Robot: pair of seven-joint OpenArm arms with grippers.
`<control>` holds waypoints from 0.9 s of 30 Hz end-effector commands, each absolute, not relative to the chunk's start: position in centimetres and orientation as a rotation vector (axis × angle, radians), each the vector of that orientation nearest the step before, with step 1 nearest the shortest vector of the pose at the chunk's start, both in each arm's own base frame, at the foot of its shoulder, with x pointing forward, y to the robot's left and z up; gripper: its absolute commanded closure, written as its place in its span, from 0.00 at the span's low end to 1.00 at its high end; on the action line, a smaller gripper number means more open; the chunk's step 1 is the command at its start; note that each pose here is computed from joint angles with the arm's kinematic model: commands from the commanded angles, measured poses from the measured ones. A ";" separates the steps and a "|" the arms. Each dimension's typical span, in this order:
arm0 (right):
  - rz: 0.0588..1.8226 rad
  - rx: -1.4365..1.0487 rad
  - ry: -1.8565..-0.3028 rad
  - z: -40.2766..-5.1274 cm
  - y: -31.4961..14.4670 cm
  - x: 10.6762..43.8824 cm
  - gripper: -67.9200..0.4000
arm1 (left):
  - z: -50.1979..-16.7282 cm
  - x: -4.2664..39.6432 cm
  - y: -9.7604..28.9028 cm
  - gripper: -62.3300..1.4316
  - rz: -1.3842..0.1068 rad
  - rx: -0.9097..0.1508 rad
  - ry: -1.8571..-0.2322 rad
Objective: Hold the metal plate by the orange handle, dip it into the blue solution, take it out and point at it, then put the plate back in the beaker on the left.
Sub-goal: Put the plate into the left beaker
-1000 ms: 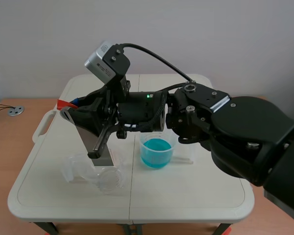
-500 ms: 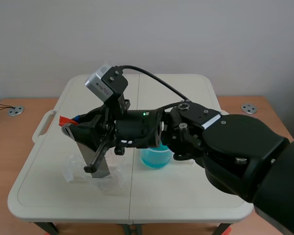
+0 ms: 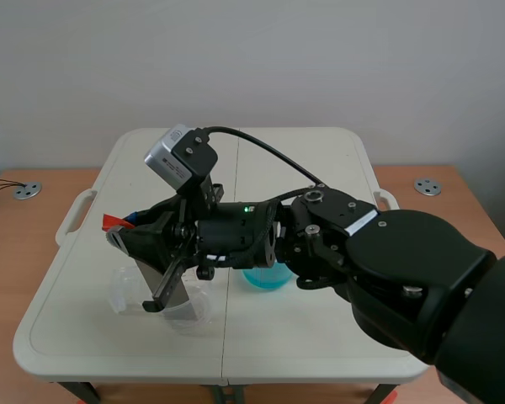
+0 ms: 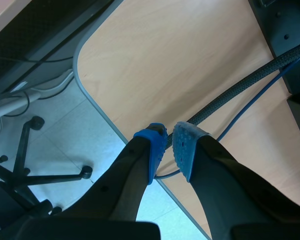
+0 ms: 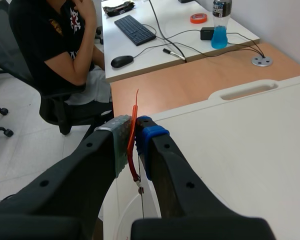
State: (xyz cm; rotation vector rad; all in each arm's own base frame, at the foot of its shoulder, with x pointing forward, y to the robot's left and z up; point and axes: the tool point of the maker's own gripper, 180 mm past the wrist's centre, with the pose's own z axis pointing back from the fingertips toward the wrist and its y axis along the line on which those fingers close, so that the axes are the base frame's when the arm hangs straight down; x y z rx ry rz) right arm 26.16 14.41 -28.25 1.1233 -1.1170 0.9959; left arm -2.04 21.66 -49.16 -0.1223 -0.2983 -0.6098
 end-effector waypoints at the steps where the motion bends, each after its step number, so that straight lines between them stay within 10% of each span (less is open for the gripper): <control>1: 1.002 1.135 -1.147 -27.2 14.7 26.7 0.98 | -48.9 -1.8 21.7 0.83 -0.609 -0.125 -0.308; 19: 1.016 1.004 -1.218 -26.9 13.6 29.5 0.84 | -48.9 -1.9 21.7 0.81 -0.609 -0.124 -0.305; 22: 1.023 0.993 -1.233 -26.4 13.4 30.1 0.73 | -49.0 -2.1 21.9 0.51 -0.610 -0.119 -0.289; 25: 1.025 0.986 -1.246 -26.0 13.3 30.5 0.59 | -49.1 -2.1 22.0 0.00 -0.616 -0.112 -0.286; 27: 1.021 0.981 -1.256 -25.7 13.2 30.8 0.49 | -49.1 -2.1 22.1 0.00 -0.615 -0.108 -0.288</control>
